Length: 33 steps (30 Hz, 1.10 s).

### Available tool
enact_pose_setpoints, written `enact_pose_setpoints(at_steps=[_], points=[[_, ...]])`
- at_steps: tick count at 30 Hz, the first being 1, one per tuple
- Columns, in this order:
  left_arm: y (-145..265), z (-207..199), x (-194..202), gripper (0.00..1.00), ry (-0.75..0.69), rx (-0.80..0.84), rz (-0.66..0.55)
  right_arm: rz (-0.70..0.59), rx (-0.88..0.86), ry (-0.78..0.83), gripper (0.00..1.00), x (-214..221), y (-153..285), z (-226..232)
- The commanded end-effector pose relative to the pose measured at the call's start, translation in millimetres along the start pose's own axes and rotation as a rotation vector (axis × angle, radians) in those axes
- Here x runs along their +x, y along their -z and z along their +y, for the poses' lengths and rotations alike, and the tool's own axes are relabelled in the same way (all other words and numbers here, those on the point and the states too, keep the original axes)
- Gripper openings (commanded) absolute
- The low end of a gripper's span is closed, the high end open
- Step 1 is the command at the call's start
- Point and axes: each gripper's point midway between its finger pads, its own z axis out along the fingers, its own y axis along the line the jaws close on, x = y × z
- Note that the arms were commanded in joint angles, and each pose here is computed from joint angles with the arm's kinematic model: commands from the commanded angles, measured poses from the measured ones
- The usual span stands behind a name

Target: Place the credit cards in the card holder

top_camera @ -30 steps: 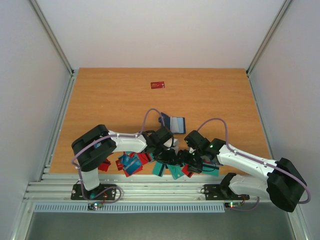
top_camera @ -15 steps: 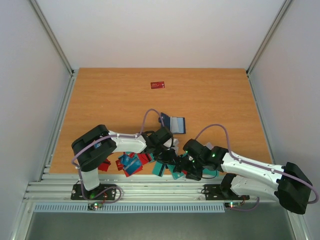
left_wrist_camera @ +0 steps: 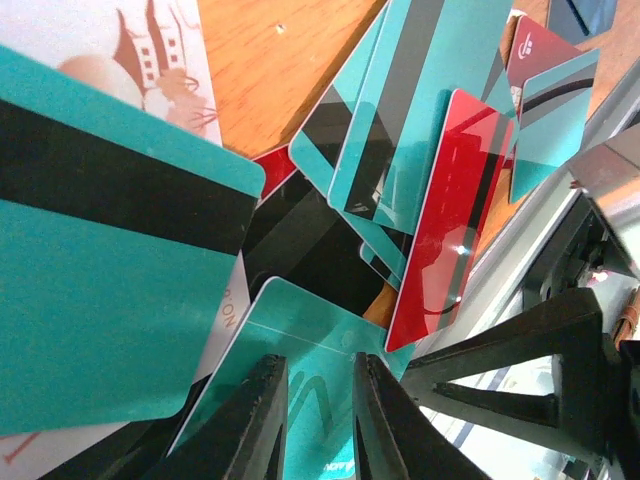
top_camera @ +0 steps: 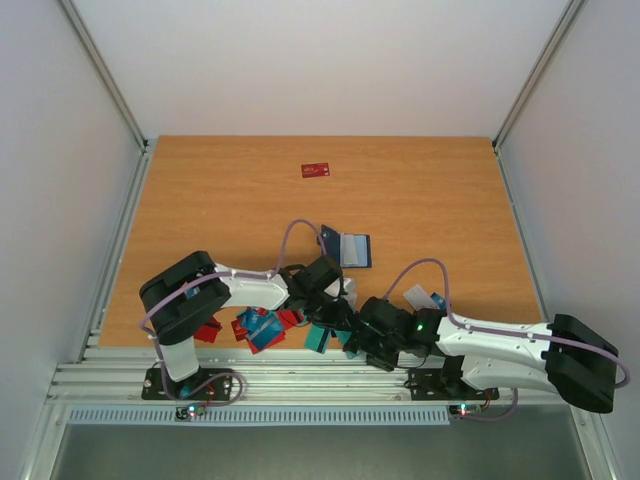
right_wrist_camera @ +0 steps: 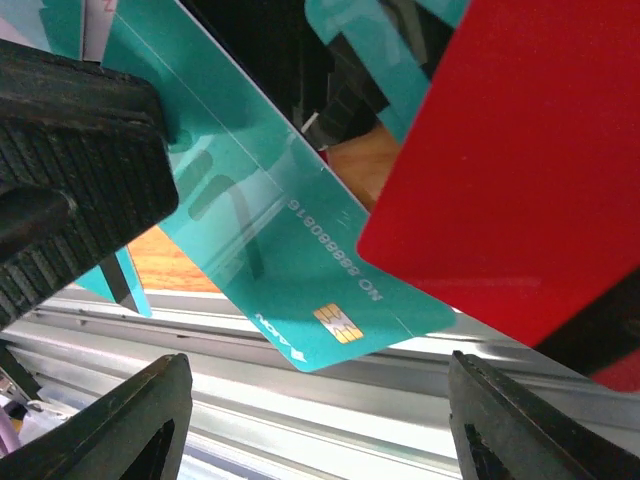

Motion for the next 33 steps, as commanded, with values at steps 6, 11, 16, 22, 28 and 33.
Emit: enact_pose_setpoints(at_steps=[6,11,16,22,28,33], points=[[-3,45,29,0.22,0.081,-0.142,0.036,-0.053,-0.041,-0.064,0.69,-8,-19,4],[-2,48,34,0.22,0.086,-0.140,0.039,-0.076,-0.041,-0.085,0.68,-12,-22,1],[-2,49,36,0.22,0.084,-0.137,0.044,-0.104,-0.026,-0.109,0.66,-17,-21,-2],[-2,50,39,0.22,0.080,-0.137,0.053,-0.158,-0.033,-0.106,0.64,-25,-13,-1],[-4,51,42,0.22,0.077,-0.121,0.058,-0.171,-0.070,-0.073,0.62,-29,-10,8],[-5,55,49,0.22,0.091,-0.114,0.069,-0.181,-0.092,-0.024,0.58,-32,-3,23]])
